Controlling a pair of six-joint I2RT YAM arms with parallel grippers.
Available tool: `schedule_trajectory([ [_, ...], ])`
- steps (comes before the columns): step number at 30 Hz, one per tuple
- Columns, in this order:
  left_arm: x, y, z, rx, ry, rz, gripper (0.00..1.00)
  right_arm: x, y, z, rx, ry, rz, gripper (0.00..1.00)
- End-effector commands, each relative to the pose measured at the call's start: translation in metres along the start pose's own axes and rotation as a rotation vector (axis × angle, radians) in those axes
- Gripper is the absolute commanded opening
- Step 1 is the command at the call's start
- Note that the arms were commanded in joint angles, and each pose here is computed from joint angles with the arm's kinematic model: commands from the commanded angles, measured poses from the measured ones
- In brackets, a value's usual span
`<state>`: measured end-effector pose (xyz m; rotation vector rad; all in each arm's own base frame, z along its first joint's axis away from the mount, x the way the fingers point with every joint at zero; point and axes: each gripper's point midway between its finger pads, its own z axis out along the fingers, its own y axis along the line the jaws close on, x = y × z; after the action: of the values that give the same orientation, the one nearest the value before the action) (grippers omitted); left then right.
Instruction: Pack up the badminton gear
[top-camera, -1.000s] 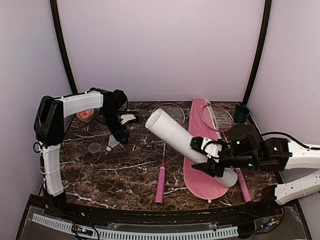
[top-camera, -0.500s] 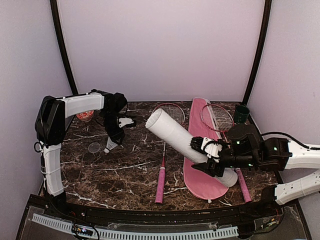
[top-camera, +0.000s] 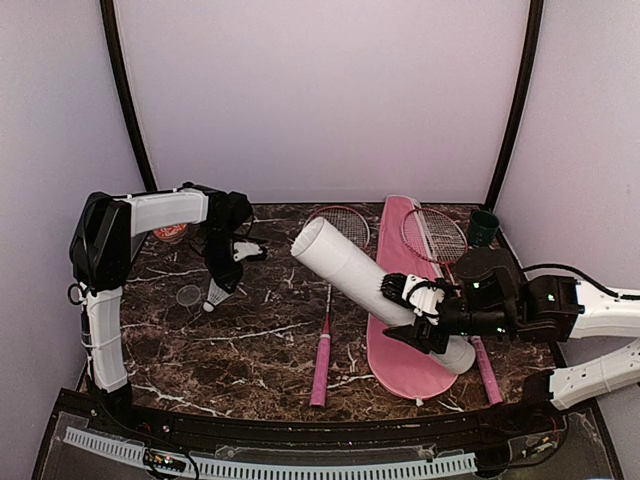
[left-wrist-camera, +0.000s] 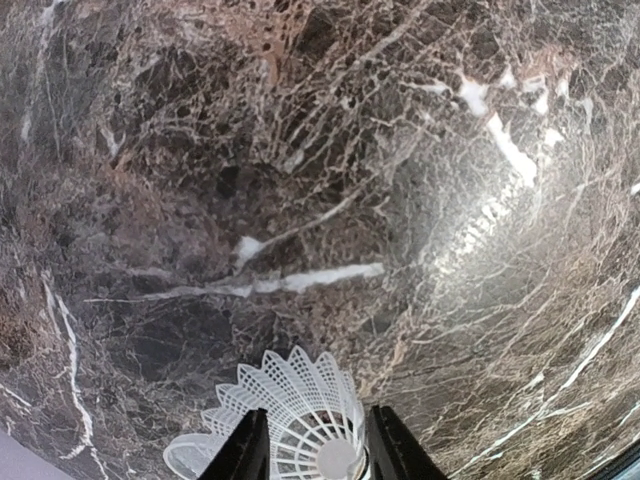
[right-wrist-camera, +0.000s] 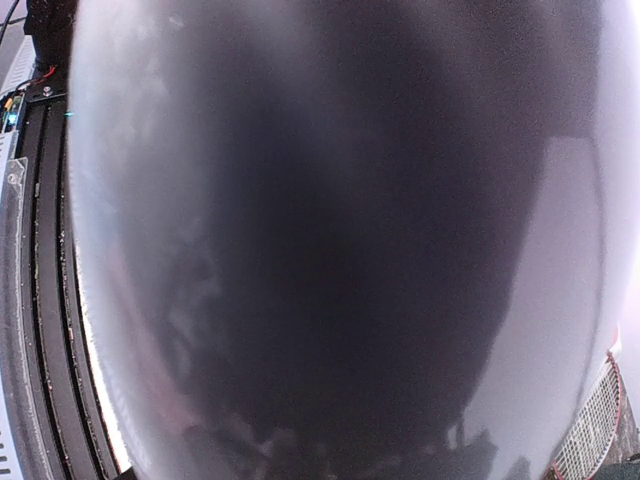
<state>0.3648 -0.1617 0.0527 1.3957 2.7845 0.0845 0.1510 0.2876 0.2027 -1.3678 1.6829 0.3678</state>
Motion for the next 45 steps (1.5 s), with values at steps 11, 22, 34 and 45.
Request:
schedule_trajectory([
  [11,-0.005,-0.004,-0.024,0.044,-0.054,-0.043,0.00,-0.014,-0.006,-0.005,0.030,-0.058,0.017,0.29],
  [22,-0.068,0.014,-0.181,-0.039,-0.567,-0.148,0.00,-0.023,-0.011,-0.006,0.050,-0.095,0.041,0.29],
  [34,-0.040,-0.093,-0.374,0.137,-1.406,-0.031,0.00,-0.030,-0.020,0.001,0.108,-0.164,0.100,0.28],
  [45,-0.029,-0.201,-0.422,0.342,-1.657,0.172,0.00,-0.043,-0.009,0.016,0.055,-0.235,0.104,0.28],
])
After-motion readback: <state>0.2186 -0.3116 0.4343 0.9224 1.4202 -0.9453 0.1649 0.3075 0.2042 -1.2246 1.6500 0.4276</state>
